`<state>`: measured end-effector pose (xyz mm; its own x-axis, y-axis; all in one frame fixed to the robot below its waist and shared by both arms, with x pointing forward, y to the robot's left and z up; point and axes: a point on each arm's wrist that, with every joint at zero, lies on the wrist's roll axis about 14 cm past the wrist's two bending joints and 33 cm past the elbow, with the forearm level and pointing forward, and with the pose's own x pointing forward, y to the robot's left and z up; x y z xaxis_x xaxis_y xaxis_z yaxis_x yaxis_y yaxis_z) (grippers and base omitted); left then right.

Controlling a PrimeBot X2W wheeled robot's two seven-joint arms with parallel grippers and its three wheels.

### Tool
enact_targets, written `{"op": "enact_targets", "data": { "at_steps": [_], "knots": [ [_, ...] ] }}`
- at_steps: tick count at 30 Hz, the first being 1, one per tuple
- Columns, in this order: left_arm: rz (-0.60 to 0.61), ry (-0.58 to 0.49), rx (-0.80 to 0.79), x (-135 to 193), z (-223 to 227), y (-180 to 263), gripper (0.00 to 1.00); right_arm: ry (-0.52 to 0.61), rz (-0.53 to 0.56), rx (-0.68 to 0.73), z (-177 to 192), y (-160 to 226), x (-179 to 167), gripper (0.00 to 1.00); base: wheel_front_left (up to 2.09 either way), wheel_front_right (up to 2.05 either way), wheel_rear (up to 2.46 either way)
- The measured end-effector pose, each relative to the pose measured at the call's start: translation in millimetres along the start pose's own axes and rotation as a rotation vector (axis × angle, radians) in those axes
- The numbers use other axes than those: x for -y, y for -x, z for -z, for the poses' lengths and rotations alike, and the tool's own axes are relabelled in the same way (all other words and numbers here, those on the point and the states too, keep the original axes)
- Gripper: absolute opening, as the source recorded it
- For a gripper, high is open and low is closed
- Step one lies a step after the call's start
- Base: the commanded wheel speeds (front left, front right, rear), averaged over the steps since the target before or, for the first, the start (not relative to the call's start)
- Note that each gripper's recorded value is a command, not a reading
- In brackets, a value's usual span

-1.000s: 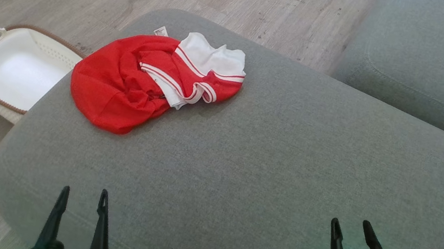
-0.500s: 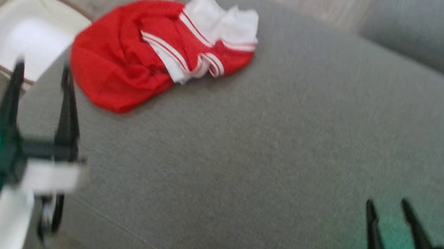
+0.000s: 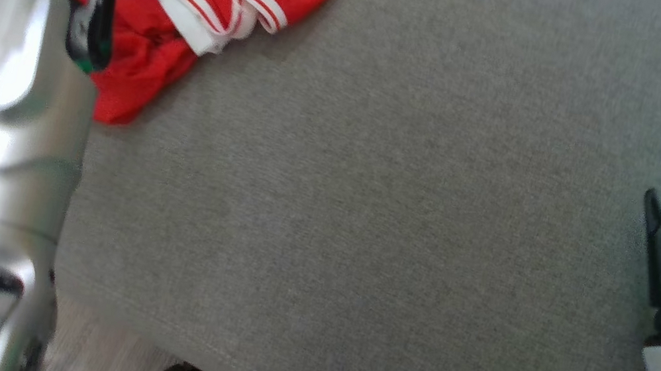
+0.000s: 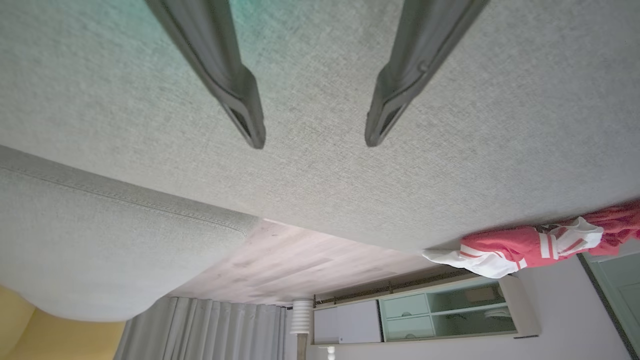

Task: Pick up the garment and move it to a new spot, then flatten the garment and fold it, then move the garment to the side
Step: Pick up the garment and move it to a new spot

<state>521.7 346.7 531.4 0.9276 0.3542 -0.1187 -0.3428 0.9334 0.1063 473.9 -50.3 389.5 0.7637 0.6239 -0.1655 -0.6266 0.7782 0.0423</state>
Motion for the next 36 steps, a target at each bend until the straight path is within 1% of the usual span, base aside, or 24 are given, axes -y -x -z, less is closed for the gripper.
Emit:
{"op": "enact_targets", "data": {
  "at_steps": [4,9,12,15,16,17,22,25,28,31,36],
  "knots": [
    [0.005,0.035,-0.224,9,61,-18,1.0,0.003,0.02,-0.027,10,0,16,1.0,0.0,0.0,0.0],
    [0.01,0.04,-0.495,19,142,-10,1.0,-0.009,0.028,-0.038,17,0,24,1.0,0.0,0.0,0.0],
    [0.009,0.065,-0.584,25,172,-3,1.0,-0.006,0.036,-0.038,20,0,30,1.0,0.0,0.0,0.0],
    [0.023,0.068,-0.607,29,179,-5,1.0,-0.009,0.038,-0.041,22,0,31,1.0,0.0,0.0,0.0],
    [0.035,0.072,-0.611,32,179,-7,0.69,-0.01,0.039,-0.041,22,0,32,1.0,0.0,0.0,0.0],
    [0.044,0.074,-0.609,34,178,-9,0.0,-0.01,0.039,-0.04,22,0,32,1.0,0.0,0.0,0.0],
    [0.051,0.078,-0.495,30,157,-17,0.0,0.006,0.044,-0.027,15,1,34,1.0,0.0,0.0,0.0],
    [0.065,0.051,-0.39,25,129,-22,0.0,0.02,0.052,-0.011,7,3,35,1.0,0.0,0.0,0.0],
    [0.093,0.018,-0.274,24,88,-27,0.0,0.008,0.071,0.008,0,10,31,1.0,0.0,0.0,0.0],
    [0.138,-0.006,-0.143,32,37,-29,0.0,-0.027,0.088,0.038,-11,18,18,1.0,0.0,0.0,0.0],
    [0.216,-0.058,0.038,46,-45,-15,0.0,-0.089,0.117,0.089,-33,36,-9,1.0,0.0,0.0,0.0]
  ]
}}
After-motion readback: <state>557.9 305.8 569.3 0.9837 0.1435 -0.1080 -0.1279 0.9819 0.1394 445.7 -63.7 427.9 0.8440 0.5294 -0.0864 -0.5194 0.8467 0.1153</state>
